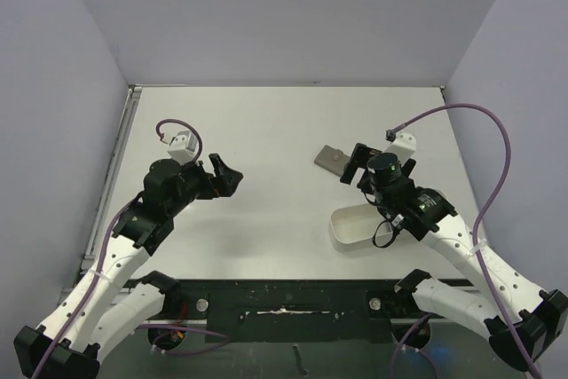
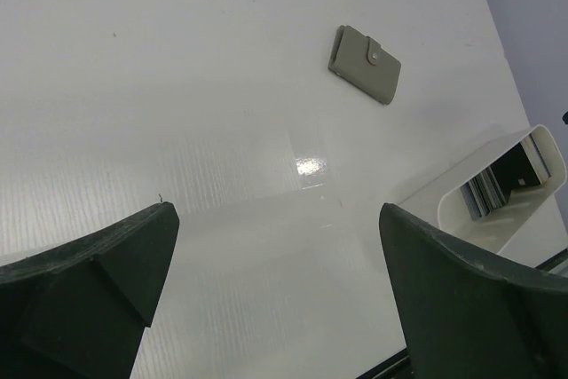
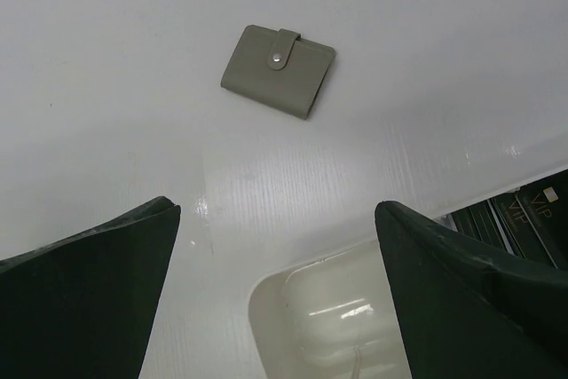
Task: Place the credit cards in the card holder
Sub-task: Move the card holder to the center of the board.
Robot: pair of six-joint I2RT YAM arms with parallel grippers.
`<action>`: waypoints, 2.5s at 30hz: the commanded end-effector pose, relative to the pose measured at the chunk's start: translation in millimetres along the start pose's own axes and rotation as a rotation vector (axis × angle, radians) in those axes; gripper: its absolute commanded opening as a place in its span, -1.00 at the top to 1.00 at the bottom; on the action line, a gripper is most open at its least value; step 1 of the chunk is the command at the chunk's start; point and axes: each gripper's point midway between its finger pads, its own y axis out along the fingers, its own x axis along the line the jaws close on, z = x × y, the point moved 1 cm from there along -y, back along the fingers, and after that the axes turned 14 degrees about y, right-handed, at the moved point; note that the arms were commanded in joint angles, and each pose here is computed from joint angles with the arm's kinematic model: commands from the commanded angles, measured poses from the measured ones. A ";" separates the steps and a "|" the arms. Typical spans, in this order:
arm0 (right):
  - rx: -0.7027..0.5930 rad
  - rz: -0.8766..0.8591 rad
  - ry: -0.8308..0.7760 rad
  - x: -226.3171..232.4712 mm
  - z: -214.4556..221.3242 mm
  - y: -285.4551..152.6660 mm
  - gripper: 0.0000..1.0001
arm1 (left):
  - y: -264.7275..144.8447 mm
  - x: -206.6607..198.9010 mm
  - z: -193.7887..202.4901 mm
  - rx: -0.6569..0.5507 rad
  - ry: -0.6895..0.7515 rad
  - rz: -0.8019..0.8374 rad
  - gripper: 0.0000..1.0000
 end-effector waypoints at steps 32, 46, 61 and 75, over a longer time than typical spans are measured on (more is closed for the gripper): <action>0.017 0.060 0.015 -17.1 -45.4 165.6 -0.39 | 1.9 8.0 13.6 0.040 0.068 -0.014 -0.95; 0.215 -0.076 -0.037 -1.0 -9.7 236.5 -0.39 | -2.7 2.3 13.1 0.037 0.089 0.023 -0.95; 0.473 -0.260 -0.255 39.3 78.7 233.1 -0.26 | -4.5 9.8 14.7 0.046 0.104 -0.019 -0.90; 0.597 -0.247 -0.324 82.4 174.1 184.1 -0.18 | -4.5 32.9 16.3 0.089 0.093 -0.165 -0.85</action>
